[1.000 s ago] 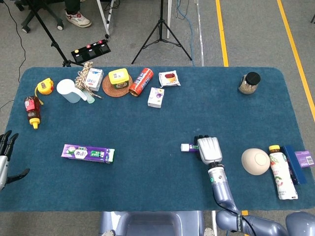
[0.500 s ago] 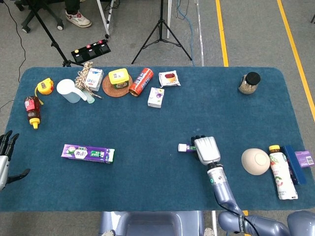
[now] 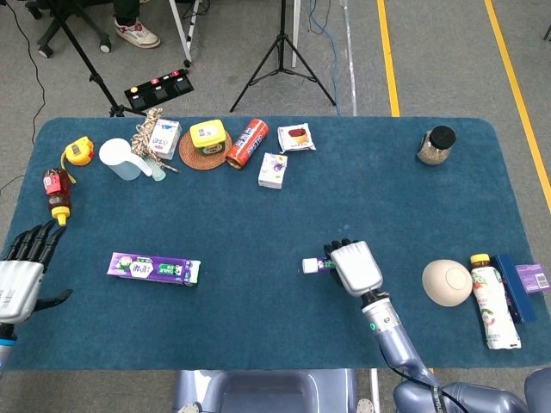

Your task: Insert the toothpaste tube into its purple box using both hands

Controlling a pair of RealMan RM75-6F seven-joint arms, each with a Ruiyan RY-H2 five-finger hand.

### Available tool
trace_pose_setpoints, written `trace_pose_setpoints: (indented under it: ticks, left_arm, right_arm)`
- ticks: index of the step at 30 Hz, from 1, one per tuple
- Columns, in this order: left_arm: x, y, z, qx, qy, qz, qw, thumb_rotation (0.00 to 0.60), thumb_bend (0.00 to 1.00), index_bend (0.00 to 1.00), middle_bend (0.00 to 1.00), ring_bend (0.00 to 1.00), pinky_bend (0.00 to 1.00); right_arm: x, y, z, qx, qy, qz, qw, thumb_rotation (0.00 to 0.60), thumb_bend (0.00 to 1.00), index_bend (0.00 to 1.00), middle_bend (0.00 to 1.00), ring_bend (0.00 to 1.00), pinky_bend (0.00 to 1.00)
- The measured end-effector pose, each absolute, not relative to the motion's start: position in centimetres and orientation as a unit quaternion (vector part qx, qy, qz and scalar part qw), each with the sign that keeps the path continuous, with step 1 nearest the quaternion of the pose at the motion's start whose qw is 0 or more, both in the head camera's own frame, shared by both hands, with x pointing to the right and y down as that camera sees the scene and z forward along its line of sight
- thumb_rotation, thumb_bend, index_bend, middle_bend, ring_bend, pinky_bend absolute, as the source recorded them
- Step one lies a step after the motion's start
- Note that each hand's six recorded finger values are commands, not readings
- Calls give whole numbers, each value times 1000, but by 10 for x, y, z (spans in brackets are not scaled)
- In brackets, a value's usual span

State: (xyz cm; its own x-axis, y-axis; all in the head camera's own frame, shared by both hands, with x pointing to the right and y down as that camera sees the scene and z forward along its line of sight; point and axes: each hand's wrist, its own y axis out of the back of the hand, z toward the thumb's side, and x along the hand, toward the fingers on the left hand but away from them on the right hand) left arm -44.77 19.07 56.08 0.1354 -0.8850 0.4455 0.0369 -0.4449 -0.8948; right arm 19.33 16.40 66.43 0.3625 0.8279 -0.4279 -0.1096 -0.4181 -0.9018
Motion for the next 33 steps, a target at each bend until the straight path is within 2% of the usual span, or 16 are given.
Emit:
trace_pose_setpoints:
  ticks: [11, 19, 33]
  left_arm:
    - [-370, 165, 599, -699, 176, -533, 444, 600, 64, 0, 0, 0, 76]
    - [-373, 160, 617, -696, 168, -556, 422, 600, 63, 0, 0, 0, 77]
    - [-363, 159, 660, -713, 139, -556, 405, 600, 64, 0, 0, 0, 164]
  right_arm:
    - [181, 164, 647, -671, -252, 499, 486, 600, 486, 523, 534, 519, 661]
    - [186, 159, 642, -667, -258, 502, 486, 600, 485, 524, 534, 519, 662]
    - [190, 160, 644, -668, -260, 506, 479, 600, 485, 526, 535, 520, 662]
